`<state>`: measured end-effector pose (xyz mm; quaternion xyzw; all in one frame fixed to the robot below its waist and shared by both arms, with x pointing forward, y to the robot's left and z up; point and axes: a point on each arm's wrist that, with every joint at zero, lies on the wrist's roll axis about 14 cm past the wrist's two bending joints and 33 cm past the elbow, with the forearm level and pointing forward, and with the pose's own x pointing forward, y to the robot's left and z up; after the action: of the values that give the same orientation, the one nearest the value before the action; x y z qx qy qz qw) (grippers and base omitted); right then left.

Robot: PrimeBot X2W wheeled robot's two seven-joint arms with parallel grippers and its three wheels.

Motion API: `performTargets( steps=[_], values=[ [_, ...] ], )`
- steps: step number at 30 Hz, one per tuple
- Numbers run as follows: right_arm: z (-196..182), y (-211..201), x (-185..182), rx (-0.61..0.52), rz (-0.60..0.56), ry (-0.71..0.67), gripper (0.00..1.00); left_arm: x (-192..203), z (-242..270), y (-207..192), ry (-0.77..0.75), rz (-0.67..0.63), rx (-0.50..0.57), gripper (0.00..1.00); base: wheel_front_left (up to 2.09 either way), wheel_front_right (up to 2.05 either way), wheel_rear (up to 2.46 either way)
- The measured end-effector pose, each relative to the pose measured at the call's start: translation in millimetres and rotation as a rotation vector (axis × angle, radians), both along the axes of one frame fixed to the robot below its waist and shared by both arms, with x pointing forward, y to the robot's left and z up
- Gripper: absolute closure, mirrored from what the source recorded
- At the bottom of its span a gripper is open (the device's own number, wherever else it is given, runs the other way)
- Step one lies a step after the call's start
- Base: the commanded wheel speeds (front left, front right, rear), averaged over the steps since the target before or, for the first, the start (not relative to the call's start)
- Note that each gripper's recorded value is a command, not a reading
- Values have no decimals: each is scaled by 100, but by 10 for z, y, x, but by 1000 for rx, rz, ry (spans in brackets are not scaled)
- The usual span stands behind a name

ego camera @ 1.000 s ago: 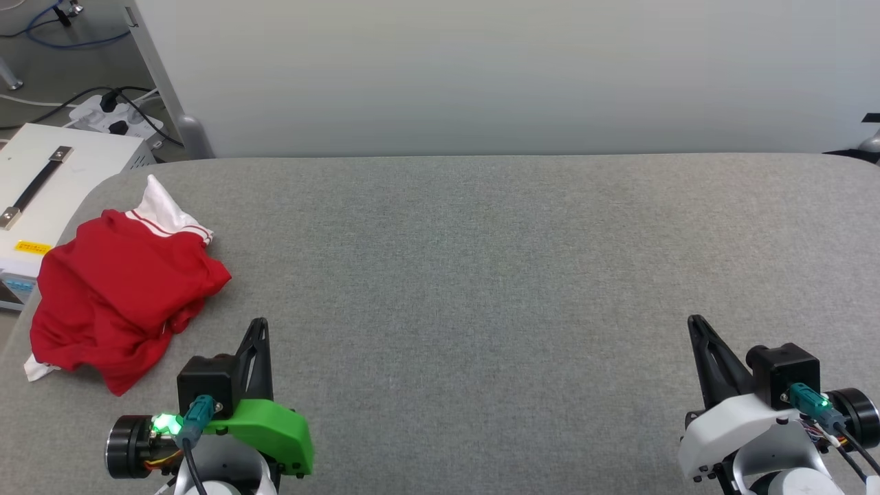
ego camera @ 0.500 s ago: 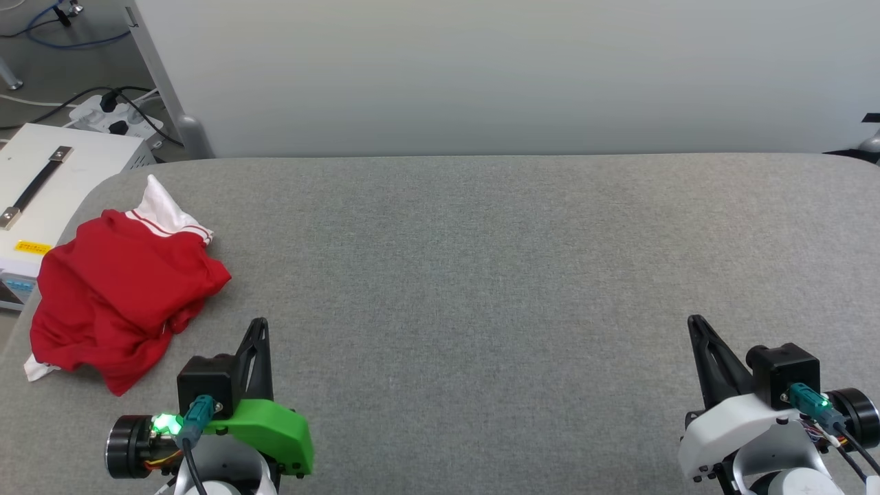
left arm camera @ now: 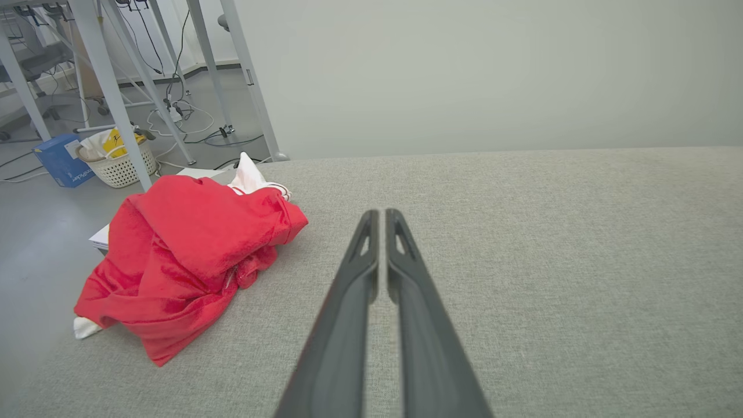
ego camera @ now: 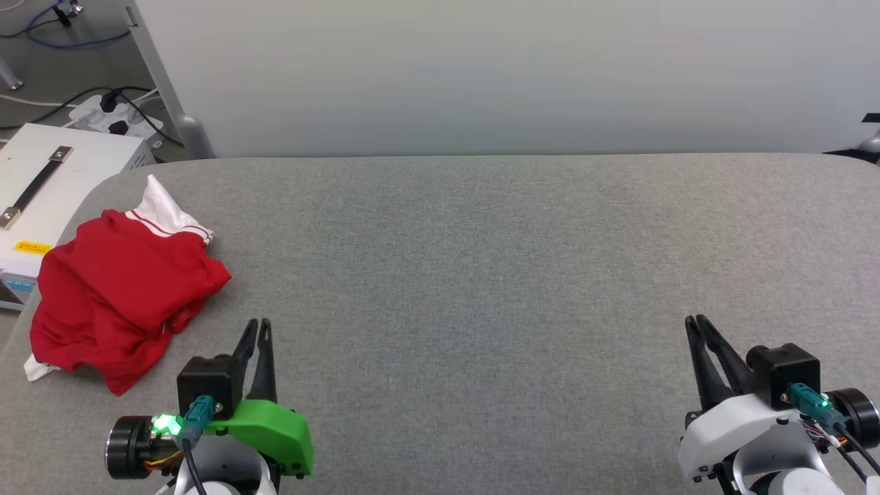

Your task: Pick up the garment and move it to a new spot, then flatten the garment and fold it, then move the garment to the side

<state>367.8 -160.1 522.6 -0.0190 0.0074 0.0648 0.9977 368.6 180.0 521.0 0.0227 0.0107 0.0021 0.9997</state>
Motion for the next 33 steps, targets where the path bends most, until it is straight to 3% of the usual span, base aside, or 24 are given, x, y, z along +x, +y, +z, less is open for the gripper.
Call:
performTargets(
  steps=[33],
  values=[
    [201,-102,-38,97,-28,-90,0,-13,140,-55,-75,-5,-14,0,0,0,0]
  ],
)
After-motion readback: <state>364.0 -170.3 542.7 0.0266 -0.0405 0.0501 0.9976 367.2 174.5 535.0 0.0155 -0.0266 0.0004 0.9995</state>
